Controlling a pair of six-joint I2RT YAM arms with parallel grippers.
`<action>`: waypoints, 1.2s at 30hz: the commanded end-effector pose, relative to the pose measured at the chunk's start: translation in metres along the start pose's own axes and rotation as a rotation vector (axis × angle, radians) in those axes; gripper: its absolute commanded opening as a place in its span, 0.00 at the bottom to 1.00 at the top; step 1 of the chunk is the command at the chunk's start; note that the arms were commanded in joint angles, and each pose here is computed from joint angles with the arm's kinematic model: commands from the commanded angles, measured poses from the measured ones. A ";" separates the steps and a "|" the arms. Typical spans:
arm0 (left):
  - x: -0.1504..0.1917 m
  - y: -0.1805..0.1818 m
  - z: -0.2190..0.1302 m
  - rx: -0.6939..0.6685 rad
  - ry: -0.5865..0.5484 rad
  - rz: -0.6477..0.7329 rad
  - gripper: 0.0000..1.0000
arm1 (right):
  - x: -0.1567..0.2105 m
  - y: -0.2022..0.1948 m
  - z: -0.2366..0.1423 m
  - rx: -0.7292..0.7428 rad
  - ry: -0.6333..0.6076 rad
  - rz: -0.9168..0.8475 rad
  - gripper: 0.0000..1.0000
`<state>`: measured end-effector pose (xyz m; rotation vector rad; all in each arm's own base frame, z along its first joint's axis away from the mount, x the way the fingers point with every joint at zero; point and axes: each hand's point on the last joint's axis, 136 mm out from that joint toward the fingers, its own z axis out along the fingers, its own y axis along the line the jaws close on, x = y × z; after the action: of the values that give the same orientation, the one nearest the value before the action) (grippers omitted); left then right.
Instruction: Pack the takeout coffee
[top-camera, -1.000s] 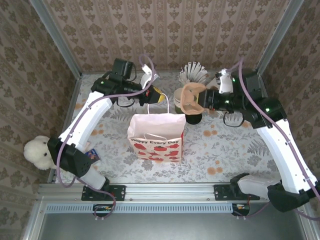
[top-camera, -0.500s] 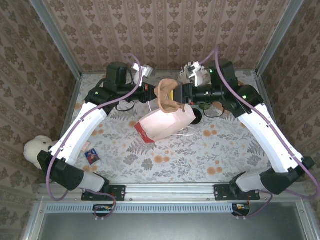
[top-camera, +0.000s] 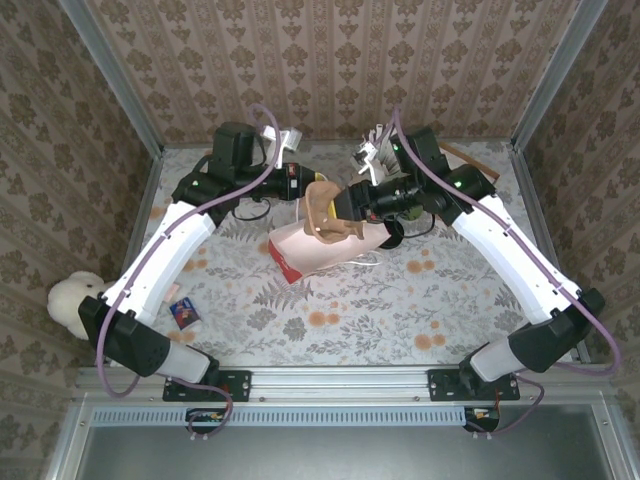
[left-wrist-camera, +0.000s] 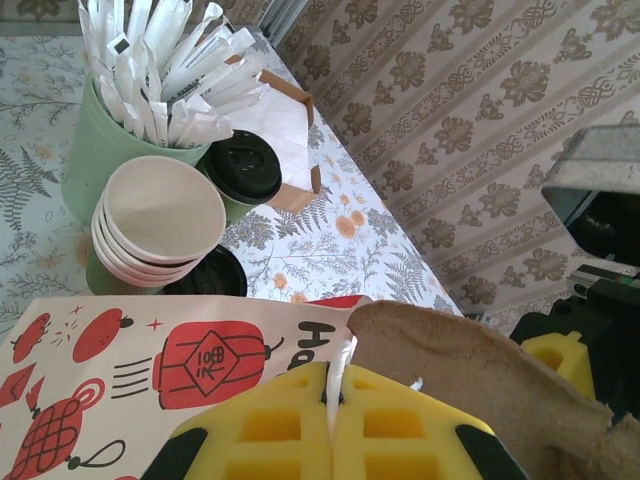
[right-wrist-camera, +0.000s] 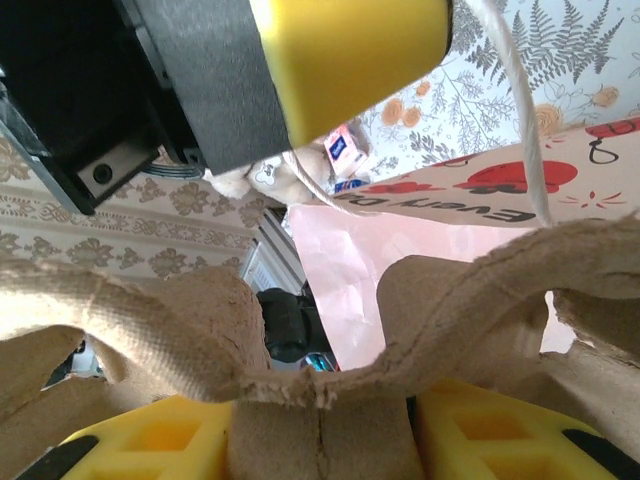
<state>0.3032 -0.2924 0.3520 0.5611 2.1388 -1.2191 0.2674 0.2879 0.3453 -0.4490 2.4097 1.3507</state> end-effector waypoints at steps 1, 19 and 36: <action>-0.016 0.002 -0.005 -0.006 -0.051 -0.037 0.00 | 0.020 0.004 -0.002 -0.036 0.057 -0.003 0.42; -0.020 0.006 -0.003 0.014 -0.071 -0.088 0.00 | 0.025 -0.037 0.003 0.163 0.054 -0.005 0.42; -0.025 -0.010 0.007 0.155 -0.018 -0.185 0.00 | 0.014 -0.058 0.020 0.423 0.032 -0.287 0.42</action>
<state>0.3209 -0.2978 0.3519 0.3970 2.1817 -1.3800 0.2852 0.2777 0.2629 -0.5954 2.5688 0.7091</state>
